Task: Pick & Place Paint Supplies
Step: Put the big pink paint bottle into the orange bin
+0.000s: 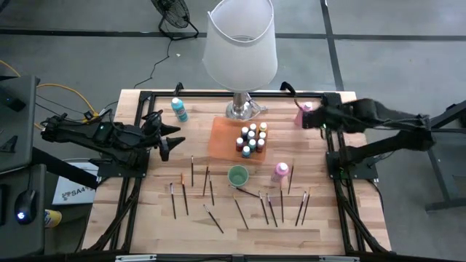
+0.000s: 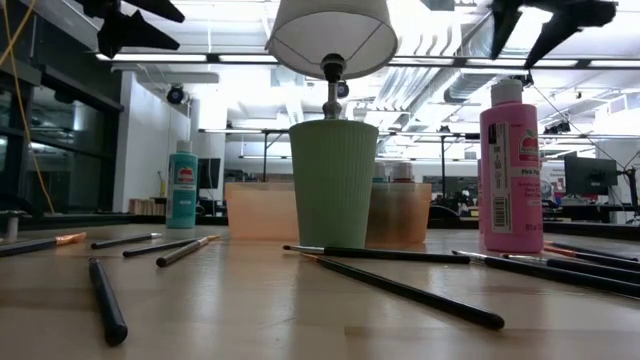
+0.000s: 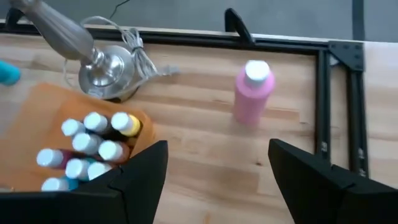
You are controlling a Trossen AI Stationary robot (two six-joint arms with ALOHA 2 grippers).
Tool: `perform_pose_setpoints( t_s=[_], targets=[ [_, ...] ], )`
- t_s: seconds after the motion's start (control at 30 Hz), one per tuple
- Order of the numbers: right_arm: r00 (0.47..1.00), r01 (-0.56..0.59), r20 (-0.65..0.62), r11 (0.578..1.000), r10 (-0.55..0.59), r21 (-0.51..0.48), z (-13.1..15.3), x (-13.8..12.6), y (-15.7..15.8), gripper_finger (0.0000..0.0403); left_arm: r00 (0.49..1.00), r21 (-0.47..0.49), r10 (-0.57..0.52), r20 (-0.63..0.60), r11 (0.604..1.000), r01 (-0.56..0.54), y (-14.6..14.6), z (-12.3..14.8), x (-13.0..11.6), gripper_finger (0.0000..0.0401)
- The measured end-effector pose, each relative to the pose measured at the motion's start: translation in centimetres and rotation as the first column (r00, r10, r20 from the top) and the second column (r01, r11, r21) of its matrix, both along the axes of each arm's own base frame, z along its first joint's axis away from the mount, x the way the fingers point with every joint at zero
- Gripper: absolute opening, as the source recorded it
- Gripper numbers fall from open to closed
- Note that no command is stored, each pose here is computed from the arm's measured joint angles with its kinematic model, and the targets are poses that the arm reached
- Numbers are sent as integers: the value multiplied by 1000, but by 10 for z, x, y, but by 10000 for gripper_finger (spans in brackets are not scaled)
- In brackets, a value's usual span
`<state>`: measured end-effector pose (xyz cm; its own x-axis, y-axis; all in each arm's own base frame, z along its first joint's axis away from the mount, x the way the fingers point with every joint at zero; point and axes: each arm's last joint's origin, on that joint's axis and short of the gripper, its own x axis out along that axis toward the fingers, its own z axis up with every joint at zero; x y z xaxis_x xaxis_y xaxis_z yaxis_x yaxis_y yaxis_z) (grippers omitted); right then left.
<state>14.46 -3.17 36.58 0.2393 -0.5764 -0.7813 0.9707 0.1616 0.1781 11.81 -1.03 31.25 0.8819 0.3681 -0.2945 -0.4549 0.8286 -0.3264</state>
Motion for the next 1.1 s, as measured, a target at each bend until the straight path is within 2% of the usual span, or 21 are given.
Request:
perform_pose_setpoints(
  t_s=[0.1,0.2,0.3,0.47,0.63,0.93,1.1],
  targets=[
    [1000,14,-27,1000,-14,17,-1,2,-20,272,999,36,39,-8,999,-38,1,0,0,237],
    [996,50,-71,996,-44,75,-6,5,-42,272,998,59,68,-6,996,-67,2,0,-1,237],
    [992,78,-107,989,-65,125,-12,7,-64,272,998,81,69,-14,994,-68,2,0,-1,237],
    [994,64,-103,980,-45,188,-23,12,-102,272,997,89,69,-17,994,-67,2,0,-1,237],
    [987,100,-151,949,-56,299,-42,14,-132,272,998,104,62,-31,993,-59,2,0,-1,237],
    [980,125,-193,899,-47,419,-70,18,-164,272,998,104,58,-33,993,-54,2,0,-1,237],
    [977,140,-209,883,-49,448,-78,16,-174,272,998,104,58,-33,993,-54,2,0,-1,237]
  ],
)
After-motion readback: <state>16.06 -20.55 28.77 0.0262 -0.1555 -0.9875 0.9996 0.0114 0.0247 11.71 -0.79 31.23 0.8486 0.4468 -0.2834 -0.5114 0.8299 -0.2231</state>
